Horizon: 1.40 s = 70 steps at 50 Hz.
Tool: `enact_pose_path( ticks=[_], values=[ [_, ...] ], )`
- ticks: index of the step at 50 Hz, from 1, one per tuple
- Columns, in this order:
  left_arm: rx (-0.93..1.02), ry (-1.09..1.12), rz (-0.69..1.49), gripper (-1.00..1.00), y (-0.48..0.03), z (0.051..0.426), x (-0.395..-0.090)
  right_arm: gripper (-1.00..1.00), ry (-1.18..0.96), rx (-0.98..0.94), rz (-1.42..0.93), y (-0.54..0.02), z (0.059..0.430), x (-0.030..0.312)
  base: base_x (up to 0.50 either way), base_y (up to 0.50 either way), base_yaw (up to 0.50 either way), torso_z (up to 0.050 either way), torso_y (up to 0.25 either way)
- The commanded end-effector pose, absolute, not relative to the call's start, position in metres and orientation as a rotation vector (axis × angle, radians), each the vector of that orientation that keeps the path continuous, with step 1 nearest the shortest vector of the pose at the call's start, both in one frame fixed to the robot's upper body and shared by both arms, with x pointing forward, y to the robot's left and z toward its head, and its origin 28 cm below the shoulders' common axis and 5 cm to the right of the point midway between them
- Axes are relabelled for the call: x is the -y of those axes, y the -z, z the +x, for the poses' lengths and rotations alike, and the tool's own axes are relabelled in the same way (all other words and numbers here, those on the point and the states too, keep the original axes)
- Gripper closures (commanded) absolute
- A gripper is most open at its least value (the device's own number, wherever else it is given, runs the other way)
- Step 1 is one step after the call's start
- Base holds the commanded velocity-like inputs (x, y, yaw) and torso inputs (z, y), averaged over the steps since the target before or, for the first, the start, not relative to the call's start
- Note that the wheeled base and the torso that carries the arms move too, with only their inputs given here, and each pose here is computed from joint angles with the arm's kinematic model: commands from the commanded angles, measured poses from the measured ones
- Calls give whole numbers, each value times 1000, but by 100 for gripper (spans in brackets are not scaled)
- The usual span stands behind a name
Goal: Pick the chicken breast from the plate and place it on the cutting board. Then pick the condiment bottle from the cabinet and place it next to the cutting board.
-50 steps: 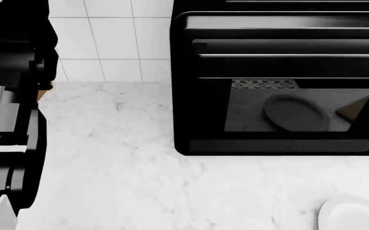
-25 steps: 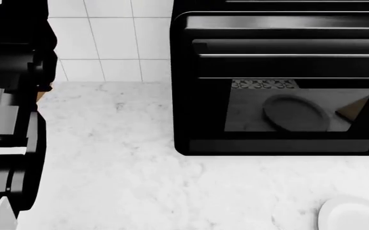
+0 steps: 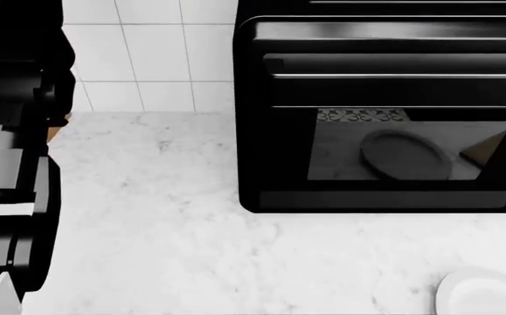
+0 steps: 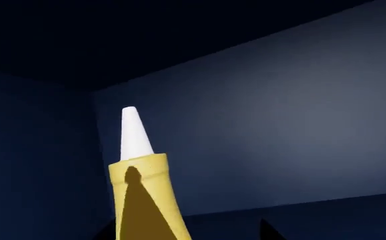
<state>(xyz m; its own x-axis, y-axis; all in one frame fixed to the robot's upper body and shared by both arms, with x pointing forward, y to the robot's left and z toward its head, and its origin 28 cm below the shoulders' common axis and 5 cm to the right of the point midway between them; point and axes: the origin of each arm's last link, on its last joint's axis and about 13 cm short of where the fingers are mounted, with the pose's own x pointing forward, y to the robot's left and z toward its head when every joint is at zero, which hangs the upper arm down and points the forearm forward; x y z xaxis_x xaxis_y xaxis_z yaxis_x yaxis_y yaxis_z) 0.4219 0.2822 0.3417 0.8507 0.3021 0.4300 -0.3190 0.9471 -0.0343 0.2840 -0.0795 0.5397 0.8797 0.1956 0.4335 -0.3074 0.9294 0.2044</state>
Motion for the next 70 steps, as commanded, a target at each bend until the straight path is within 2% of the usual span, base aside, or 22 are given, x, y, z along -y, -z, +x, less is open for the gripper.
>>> enact_pose_path(
  ticks=[1,5,6,16,23,34,45,64,70],
  values=[
    [445,-329,36,-100,-339,422,-285,-100,-318,162,230,-494,332,68,0,0,0,0,0],
    [446,-328,33,-100,-339,421,-285,-100,-335,66,149,-482,342,61,0,0,0,0,0],
    [446,-327,33,-100,-339,421,-285,100,-325,60,137,-480,344,61,0,0,0,0,0],
    [442,-327,34,-100,-336,422,-285,100,-305,65,146,-479,344,61,3,0,2,0,0],
    [444,-325,32,-100,-339,420,-284,100,-285,132,148,-489,330,66,8,0,6,0,0],
    [446,-319,31,-100,-340,419,-282,100,-263,436,158,-526,269,75,0,0,0,0,0],
    [446,-316,35,-100,-340,419,-281,100,-295,620,148,-537,228,72,0,0,0,0,0],
    [451,-310,43,-100,-340,416,-279,100,-377,712,118,-536,188,68,0,0,0,0,0],
    [449,-309,43,-100,-339,416,-279,100,-396,696,103,-533,184,65,-465,-145,0,0,0]
  ],
)
